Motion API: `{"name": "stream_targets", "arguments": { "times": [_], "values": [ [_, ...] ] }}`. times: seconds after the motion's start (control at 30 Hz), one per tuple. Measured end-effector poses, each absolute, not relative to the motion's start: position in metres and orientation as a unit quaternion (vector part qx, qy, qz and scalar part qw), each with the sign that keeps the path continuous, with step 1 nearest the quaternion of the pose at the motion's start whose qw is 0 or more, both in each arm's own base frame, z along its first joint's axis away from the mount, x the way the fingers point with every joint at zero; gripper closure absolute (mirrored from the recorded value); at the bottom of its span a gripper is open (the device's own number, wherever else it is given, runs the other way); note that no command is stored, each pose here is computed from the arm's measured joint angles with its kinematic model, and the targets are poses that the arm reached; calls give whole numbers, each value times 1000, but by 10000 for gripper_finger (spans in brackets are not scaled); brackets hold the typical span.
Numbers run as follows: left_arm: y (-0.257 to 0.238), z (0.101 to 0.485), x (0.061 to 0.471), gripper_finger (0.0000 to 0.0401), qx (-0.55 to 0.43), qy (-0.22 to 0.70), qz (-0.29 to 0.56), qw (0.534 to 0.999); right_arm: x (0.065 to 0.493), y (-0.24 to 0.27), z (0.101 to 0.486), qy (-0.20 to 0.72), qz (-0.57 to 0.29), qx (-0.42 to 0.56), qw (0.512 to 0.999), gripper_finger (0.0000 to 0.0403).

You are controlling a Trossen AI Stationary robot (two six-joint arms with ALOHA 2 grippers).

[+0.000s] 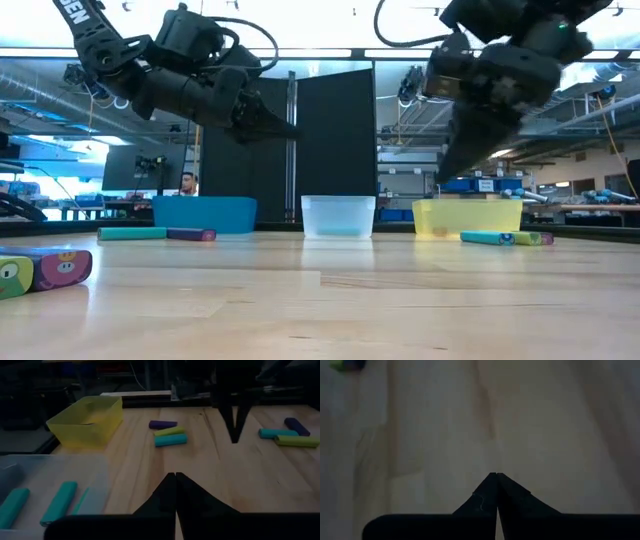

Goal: Sort blocks
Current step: Put the green block into the blue bin

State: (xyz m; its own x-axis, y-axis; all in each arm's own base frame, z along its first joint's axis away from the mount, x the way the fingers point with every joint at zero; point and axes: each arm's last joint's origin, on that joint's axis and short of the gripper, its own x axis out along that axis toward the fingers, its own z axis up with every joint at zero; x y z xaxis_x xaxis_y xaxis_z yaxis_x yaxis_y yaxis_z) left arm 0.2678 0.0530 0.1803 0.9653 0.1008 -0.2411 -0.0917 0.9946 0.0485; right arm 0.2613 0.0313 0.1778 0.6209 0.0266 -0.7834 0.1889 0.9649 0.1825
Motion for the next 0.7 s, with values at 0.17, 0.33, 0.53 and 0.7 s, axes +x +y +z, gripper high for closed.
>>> {"name": "stream_targets", "arguments": {
  "times": [0.17, 0.33, 0.53, 0.7],
  "values": [
    [49, 180, 269, 391, 19, 122, 43, 991, 255, 50, 175, 455, -45, 162, 875, 381],
    [44, 181, 270, 391, 19, 121, 46, 991, 249, 66, 174, 471, -47, 206, 856, 373],
    [38, 180, 270, 391, 21, 125, 42, 991, 242, 82, 172, 485, -68, 271, 829, 346],
    [30, 180, 271, 391, 24, 125, 28, 991, 235, 98, 172, 496, -75, 307, 809, 314]
  ]
}}
